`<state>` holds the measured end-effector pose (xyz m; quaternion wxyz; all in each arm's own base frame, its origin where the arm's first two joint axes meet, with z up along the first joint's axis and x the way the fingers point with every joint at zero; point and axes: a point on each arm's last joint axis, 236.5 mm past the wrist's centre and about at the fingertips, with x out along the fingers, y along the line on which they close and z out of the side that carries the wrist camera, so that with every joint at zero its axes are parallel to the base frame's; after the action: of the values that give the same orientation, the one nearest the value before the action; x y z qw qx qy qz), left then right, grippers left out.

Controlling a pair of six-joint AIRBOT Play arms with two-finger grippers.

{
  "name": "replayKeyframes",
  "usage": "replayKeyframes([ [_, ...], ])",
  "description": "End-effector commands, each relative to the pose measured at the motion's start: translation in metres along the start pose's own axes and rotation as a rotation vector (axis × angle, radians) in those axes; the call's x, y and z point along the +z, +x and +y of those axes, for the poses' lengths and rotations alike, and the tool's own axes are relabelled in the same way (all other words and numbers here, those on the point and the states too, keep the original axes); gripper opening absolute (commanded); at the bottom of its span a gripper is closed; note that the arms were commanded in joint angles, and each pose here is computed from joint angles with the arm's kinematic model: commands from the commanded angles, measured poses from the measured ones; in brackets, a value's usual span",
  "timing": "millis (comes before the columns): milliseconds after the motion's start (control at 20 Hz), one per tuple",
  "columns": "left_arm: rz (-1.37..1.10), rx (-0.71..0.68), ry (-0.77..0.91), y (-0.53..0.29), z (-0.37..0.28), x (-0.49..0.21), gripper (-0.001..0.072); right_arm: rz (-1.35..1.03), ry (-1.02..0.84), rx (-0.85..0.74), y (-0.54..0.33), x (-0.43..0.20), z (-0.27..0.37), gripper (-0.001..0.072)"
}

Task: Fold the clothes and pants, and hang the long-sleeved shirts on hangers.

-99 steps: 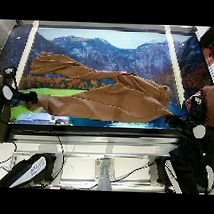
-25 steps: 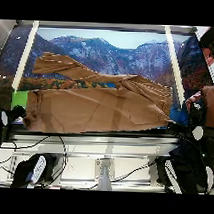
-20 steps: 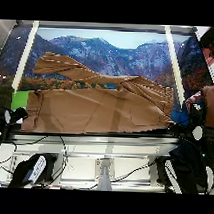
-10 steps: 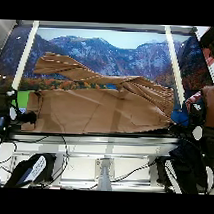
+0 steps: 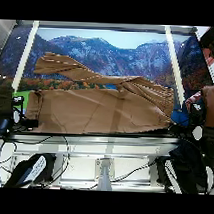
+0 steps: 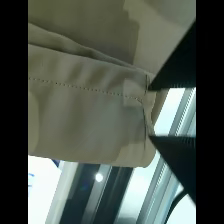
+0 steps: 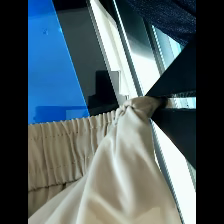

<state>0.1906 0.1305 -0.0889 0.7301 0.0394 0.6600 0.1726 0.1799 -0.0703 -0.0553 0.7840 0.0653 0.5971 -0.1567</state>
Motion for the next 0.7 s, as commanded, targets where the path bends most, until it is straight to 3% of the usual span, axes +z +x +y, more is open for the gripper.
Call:
replayKeyframes([
  [0,-0.014,0.061,-0.003,0.002,0.013,0.001,0.0086,-0.001,0.002,0.001,0.000,0.000,0.000,0.0029],
  [50,-0.016,0.084,0.011,0.001,0.019,0.002,0.0017,-0.001,0.002,0.001,0.000,0.000,0.000,0.0029],
  [300,-0.141,0.121,-0.003,-0.022,0.032,0.023,0.0017,0.000,0.001,0.001,0.000,0.000,0.000,0.0029],
  [350,-0.148,0.115,-0.014,-0.025,0.031,0.022,0.0065,-0.001,0.002,0.001,0.000,0.000,0.000,0.0029],
  [450,-0.140,0.067,-0.044,-0.026,0.021,0.019,0.0693,-0.001,0.001,0.001,0.000,0.000,0.000,0.0029],
  [650,-0.072,-0.041,-0.063,-0.016,-0.006,0.009,0.0700,-0.001,0.001,0.001,0.000,0.000,0.000,0.0029],
])
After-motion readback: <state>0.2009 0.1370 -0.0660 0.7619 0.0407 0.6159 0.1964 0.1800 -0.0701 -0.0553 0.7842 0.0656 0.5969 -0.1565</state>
